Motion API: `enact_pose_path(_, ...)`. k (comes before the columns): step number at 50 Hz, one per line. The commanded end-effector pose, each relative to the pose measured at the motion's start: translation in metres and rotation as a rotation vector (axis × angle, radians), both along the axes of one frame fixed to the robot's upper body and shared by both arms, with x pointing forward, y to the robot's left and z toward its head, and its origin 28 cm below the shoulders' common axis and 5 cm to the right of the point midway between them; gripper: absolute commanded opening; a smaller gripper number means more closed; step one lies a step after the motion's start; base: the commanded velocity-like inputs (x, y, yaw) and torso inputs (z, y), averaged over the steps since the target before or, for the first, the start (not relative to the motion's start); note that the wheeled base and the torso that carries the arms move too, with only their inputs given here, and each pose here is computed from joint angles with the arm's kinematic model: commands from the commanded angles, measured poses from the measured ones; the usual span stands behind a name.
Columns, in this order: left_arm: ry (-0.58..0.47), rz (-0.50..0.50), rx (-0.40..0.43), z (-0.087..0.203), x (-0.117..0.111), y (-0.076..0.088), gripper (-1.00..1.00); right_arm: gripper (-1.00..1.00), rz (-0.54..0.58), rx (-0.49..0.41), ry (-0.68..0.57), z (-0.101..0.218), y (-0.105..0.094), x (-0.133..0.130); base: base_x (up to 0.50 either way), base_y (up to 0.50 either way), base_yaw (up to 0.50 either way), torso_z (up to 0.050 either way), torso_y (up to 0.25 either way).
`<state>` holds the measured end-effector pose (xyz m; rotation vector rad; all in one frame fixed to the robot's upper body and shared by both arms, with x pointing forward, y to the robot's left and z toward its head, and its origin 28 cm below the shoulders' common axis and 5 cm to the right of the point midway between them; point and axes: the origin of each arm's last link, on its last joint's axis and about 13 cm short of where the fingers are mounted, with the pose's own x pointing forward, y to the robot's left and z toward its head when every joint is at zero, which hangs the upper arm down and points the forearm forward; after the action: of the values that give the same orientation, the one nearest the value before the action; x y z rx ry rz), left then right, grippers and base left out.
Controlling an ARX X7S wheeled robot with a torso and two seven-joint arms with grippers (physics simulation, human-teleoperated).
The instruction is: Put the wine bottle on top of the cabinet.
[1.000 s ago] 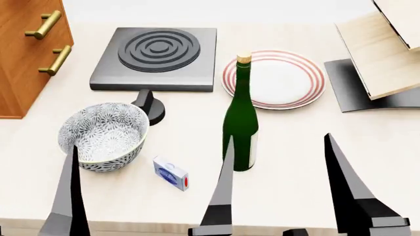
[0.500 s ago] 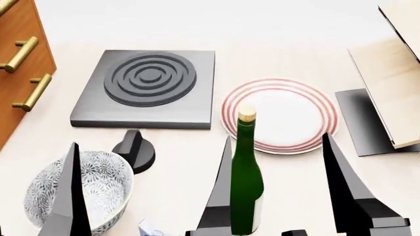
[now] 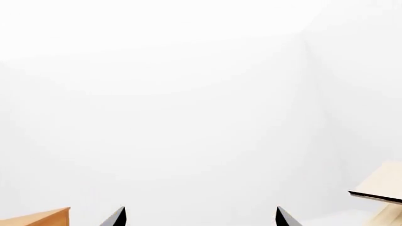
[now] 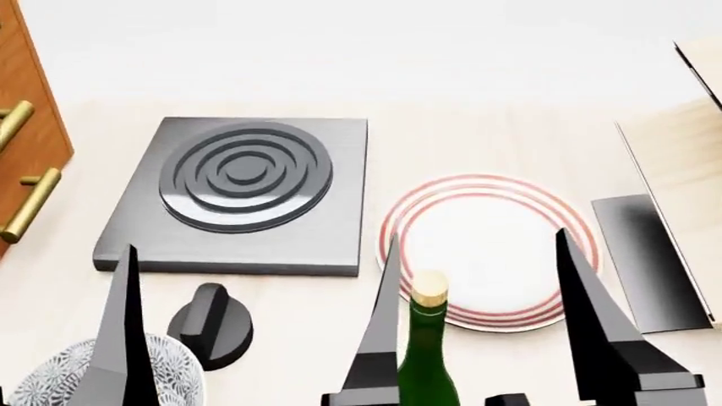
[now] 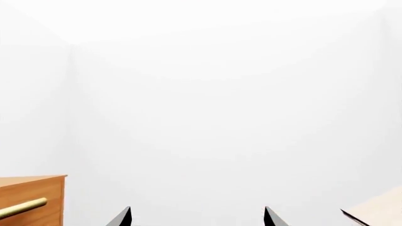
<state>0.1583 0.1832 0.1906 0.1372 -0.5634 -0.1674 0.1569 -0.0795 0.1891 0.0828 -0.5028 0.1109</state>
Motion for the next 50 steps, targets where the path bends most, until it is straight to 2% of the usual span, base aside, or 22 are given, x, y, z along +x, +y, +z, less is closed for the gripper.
enact_pose_path(1, -0.002, 0.000, 0.001, 0.0001, -0.0002, -0.0003, 1.00, 1.00, -0.004, 0.007, 0.001, 0.0002, -0.0003, -0.0004, 0.00, 0.00, 0.00, 0.000, 0.000)
enact_pose_path(6, 0.003, 0.001, 0.000, -0.0003, -0.0001, 0.0005, 1.00, 1.00, 0.000, -0.007, -0.001, -0.0003, 0.0000, -0.0001, 0.00, 0.08, 0.00, 0.000, 0.000)
enact_pose_path(32, 0.006, 0.000, 0.001, -0.0005, -0.0002, -0.0004, 1.00, 1.00, 0.010, -0.033, -0.001, -0.0008, 0.0010, -0.0008, 0.00, 0.50, 0.00, 0.000, 0.000)
enact_pose_path(36, 0.009, -0.001, 0.000, -0.0006, -0.0001, -0.0004, 1.00, 1.00, 0.003, -0.013, -0.004, -0.0002, 0.0006, -0.0003, 0.00, 0.50, 0.00, 0.000, 0.000)
enact_pose_path(50, 0.010, -0.001, 0.000, -0.0007, -0.0001, -0.0002, 1.00, 1.00, -0.006, -0.018, -0.005, -0.0001, 0.0004, -0.0007, 0.00, 0.00, 0.00, 0.000, 0.000)
